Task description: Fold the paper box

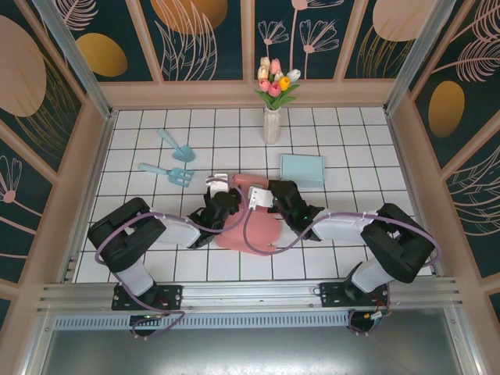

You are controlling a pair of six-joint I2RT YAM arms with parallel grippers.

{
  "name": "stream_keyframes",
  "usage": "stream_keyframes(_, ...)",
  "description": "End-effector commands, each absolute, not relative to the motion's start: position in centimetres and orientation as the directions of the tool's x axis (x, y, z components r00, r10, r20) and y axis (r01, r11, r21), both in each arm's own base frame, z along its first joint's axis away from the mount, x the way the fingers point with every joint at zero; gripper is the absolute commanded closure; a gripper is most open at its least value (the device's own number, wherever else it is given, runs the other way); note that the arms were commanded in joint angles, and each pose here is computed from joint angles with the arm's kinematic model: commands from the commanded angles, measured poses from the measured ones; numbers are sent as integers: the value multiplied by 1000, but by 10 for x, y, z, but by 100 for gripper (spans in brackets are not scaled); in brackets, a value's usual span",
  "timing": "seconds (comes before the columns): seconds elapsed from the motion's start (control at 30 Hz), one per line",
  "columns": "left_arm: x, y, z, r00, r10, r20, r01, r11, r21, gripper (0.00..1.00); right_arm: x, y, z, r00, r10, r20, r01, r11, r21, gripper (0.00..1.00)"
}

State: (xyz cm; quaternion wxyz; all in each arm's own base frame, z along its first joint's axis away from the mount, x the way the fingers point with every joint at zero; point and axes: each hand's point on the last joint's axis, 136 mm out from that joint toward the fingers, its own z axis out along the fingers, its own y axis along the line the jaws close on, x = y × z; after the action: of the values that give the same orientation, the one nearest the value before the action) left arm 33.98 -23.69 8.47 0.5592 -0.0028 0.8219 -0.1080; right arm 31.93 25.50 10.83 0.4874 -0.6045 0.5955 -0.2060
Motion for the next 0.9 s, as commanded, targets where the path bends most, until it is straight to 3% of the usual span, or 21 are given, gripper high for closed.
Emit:
stream_keyframes(0.0, 349, -232, 91, -346, -110, -932, 82, 986, -147, 50, 311, 245, 85, 174, -942, -286, -578, 138, -804, 100)
stream_keyframes(0.07, 350, -232, 83, -357, -90, -930, 76, 989, -125, 55, 309, 245, 85, 181, -943, -278, -574, 128, -809, 100)
stream_keyframes(0.2, 353, -227, 77, -358, -71, -931, 43, 995, -93, 83, 308, 249, 91, 190, -936, -297, -566, 143, -812, 100)
stream_keyframes(0.33, 350, -222, 75, -352, -71, -933, 34, 995, -89, 94, 307, 253, 98, 196, -922, -335, -567, 172, -806, 100)
stream_keyframes(0.37, 349, -221, 76, -348, -70, -935, 38, 995, -89, 96, 306, 256, 101, 201, -914, -352, -574, 182, -799, 98)
stream_keyframes(0.43, 346, -221, 77, -334, -58, -941, 62, 995, -83, 100, 306, 263, 112, 198, -891, -408, -583, 228, -780, 81)
stream_keyframes(0.6, 339, -213, 79, -291, -30, -956, 90, 994, -59, 100, 308, 275, 142, 186, -850, -493, -602, 298, -740, 53)
stream_keyframes(0.77, 331, -202, 81, -271, -38, -962, 81, 995, -62, 100, 306, 275, 184, 181, -800, -572, -586, 379, -716, 45)
stream_keyframes(0.87, 325, -196, 89, -255, -79, -964, 74, 992, -101, 100, 296, 273, 218, 153, -711, -687, -599, 486, -636, 44)
